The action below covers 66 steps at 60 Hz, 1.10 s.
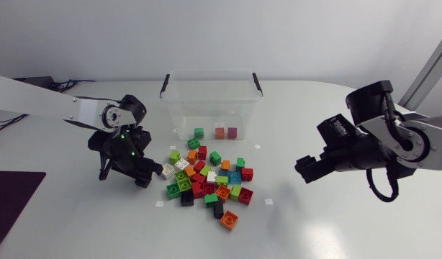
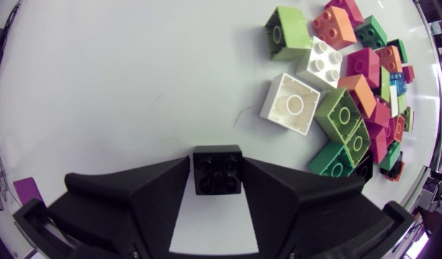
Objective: Place the duplo bricks in the container
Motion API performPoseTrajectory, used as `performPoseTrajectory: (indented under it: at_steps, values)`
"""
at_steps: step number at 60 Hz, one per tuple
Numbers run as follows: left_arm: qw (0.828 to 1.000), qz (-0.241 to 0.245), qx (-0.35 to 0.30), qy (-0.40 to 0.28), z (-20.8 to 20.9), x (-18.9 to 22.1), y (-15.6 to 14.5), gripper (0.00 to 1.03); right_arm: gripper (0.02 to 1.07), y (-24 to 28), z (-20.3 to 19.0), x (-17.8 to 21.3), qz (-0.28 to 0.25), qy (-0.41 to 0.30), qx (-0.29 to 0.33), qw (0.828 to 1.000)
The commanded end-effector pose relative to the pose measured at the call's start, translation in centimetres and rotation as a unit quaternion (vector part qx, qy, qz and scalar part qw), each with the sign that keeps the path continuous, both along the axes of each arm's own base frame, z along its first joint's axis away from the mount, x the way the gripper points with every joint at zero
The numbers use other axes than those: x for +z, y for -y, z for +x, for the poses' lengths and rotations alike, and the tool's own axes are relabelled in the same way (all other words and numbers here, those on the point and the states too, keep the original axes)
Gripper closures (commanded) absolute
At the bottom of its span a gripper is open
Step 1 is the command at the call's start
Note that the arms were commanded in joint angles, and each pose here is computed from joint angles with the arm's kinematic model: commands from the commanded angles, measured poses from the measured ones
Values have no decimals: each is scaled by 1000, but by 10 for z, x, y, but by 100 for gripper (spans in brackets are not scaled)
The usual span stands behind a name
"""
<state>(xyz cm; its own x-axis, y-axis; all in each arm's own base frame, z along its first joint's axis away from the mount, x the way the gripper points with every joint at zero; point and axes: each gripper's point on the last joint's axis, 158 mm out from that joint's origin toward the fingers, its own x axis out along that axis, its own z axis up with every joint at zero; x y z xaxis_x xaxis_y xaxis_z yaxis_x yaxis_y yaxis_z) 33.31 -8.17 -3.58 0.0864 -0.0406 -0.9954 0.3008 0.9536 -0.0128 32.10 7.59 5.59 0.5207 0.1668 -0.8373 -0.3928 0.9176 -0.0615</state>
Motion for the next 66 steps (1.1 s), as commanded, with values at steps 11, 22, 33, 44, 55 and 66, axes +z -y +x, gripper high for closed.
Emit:
performPoseTrajectory:
  at_steps: [11,22,33,44,55,66]
  values:
    - [1000,1,-2,-14,-4,-4,0,75,7,-32,-1,-9,16,-25,63,998]
    - [1000,0,-18,-2,-5,15,1,76,7,-61,1,-10,19,-21,147,989]
    - [999,-7,-27,38,5,46,-1,76,7,-85,-6,-23,-29,-19,252,967]
    - [996,-16,-40,84,14,80,3,76,7,-95,-1,-49,-56,-51,312,947]
    - [989,-51,-57,129,24,116,17,76,7,-107,0,-63,-61,-66,376,922]
    - [979,-78,-77,174,35,149,28,76,7,-119,-2,-70,-59,-65,420,903]
